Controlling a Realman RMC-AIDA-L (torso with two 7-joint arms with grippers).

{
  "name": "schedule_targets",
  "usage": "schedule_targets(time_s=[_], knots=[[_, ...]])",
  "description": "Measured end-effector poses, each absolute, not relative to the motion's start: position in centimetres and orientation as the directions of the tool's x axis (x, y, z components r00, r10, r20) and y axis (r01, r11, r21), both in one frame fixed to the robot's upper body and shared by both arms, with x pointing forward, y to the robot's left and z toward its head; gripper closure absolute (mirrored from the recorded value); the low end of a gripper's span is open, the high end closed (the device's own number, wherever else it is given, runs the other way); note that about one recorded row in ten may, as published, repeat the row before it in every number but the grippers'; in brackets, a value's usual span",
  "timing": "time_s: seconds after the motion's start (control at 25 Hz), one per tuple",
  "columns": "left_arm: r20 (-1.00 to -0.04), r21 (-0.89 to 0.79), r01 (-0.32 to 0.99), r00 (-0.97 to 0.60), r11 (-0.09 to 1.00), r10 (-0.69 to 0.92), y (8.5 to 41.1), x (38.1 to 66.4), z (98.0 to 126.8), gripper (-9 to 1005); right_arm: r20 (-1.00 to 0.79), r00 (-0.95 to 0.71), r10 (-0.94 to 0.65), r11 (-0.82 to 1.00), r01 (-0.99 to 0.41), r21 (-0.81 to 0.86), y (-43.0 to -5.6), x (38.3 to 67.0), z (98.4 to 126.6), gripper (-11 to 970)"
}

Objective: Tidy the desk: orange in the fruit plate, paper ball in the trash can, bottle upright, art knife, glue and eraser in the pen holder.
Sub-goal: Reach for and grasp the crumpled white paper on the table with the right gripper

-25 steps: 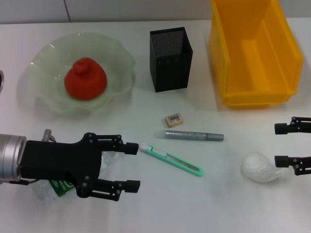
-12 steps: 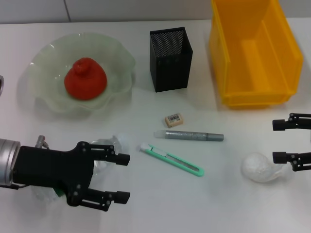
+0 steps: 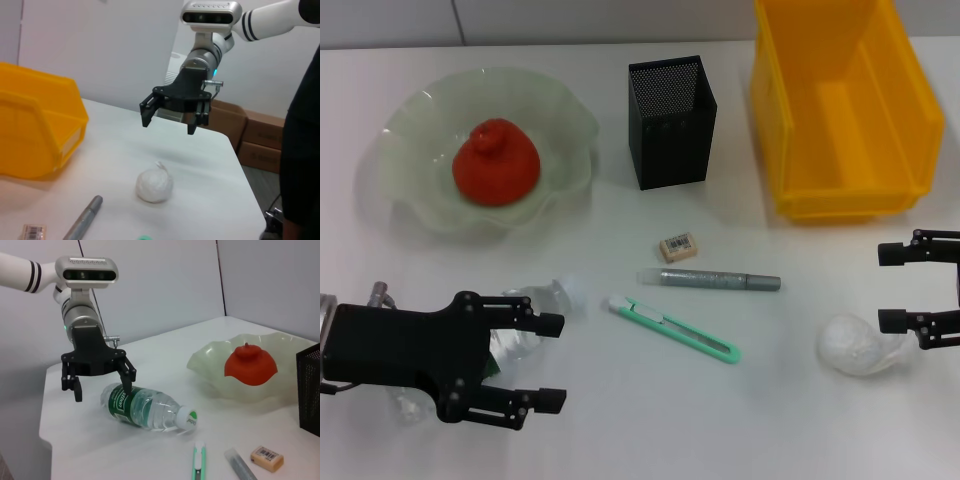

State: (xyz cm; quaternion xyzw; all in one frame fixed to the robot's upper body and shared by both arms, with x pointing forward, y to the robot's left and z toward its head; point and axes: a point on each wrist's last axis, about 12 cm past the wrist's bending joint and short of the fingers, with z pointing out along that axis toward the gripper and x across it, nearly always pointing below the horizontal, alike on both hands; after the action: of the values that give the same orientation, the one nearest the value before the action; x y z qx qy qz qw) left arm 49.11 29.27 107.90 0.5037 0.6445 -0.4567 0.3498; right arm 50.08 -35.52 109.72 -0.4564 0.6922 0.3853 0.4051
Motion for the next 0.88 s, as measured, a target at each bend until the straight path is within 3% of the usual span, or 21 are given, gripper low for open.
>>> schedule_targets(time_s=[0.88], knots=[[-0.920, -0.234, 0.964, -0.262, 0.129, 0.292, 30.4, 48.8, 108.0, 209, -0.913, -0.253, -0.321, 0.286, -0.945, 0.161, -35.5, 50.1, 109.8, 133]])
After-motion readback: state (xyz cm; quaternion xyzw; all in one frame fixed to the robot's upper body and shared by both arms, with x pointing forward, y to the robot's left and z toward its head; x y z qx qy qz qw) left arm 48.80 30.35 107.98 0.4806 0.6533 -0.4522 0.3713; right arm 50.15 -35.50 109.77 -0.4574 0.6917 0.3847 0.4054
